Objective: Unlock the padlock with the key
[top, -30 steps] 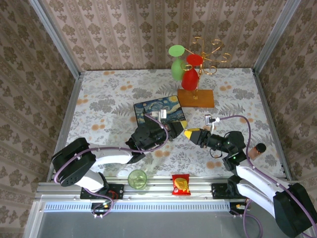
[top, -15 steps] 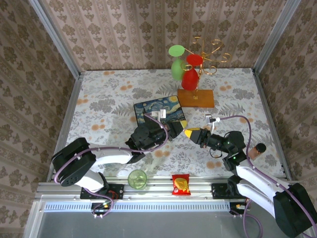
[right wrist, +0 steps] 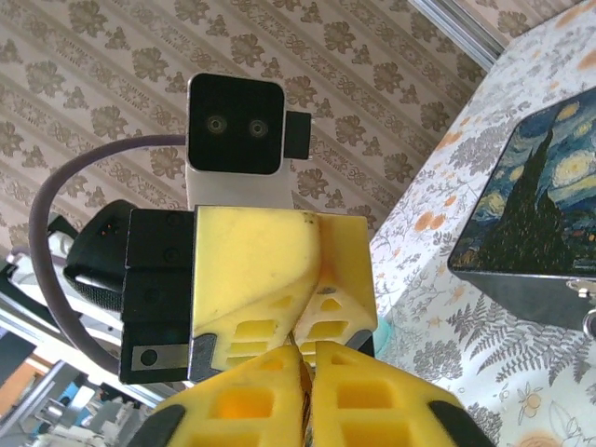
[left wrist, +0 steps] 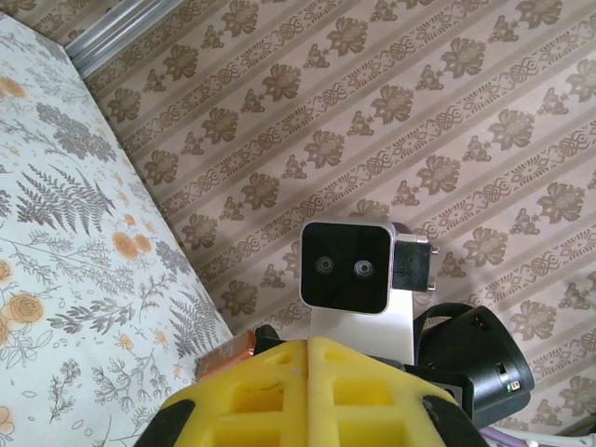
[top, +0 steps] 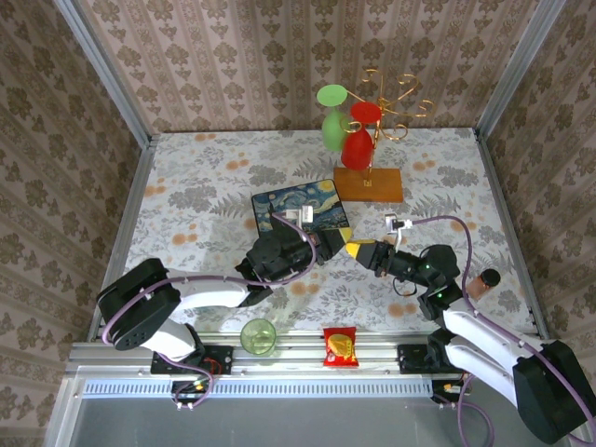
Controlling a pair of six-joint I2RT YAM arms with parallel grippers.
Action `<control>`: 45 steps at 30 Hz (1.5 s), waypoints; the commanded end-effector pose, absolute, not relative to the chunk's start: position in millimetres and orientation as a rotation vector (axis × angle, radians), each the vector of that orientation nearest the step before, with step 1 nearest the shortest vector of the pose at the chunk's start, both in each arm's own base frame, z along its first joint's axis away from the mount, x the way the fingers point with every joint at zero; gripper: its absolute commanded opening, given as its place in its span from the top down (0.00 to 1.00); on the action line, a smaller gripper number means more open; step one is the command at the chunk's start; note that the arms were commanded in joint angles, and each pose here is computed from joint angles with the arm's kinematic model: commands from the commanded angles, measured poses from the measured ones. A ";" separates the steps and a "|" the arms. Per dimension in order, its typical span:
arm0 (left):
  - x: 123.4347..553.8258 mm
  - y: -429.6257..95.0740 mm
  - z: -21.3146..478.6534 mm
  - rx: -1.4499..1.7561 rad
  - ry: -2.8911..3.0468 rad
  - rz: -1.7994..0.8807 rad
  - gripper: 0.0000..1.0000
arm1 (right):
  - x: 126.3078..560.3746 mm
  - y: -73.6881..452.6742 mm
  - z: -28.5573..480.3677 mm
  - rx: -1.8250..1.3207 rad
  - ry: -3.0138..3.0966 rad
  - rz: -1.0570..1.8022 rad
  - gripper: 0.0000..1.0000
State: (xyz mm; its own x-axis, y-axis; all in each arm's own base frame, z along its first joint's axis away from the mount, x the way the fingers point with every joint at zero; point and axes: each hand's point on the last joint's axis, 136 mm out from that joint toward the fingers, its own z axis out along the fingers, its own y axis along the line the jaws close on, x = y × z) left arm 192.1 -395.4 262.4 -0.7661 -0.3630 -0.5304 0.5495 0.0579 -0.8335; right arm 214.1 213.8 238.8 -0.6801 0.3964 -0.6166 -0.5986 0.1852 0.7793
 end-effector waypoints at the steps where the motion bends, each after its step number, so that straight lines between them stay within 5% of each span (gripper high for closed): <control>1: 196.2 -395.8 251.9 0.172 1.713 -1.795 1.00 | 210.9 216.4 265.0 -0.262 1.580 1.612 0.97; 6: 197.2 -394.7 245.3 0.152 1.734 -1.792 1.00 | 211.0 214.8 260.0 -0.247 1.588 1.602 1.00; 9: 205.1 -384.4 234.0 0.106 1.779 -1.693 0.58 | 211.5 213.4 253.1 -0.232 1.616 1.582 1.00; 12: 220.5 -357.0 218.3 -0.008 1.837 -1.506 0.27 | 217.2 209.8 232.5 -0.186 1.716 1.507 1.00; 13: 224.0 -345.9 217.7 -0.034 1.832 -1.448 0.02 | 218.2 207.8 222.2 -0.168 1.761 1.476 1.00; 14: 226.3 -336.9 218.2 -0.045 1.828 -1.398 0.00 | 219.1 205.0 213.1 -0.146 1.792 1.450 1.00; 23: 227.9 -316.0 169.7 0.054 2.157 -0.940 0.00 | 233.6 180.0 147.0 0.060 2.052 1.194 1.00; 34: 238.6 -328.1 108.5 -0.054 2.296 -0.912 0.00 | 234.6 176.8 137.5 0.067 2.064 1.160 1.00; 41: 242.4 -315.8 72.2 -0.319 2.235 -0.914 0.27 | 231.0 172.9 135.4 0.084 2.049 1.159 1.00; 45: 239.5 -326.4 66.8 -0.306 2.253 -0.871 0.27 | 227.8 171.0 129.2 0.092 2.058 1.154 1.00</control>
State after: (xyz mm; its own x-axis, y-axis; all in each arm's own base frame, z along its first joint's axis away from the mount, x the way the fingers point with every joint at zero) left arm 230.5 -318.9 52.0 -0.7782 -0.3532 -0.5193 0.0597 0.7815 -0.6210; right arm 229.0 174.5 135.3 -0.7149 0.3952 -0.5769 -0.2971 0.5751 0.7622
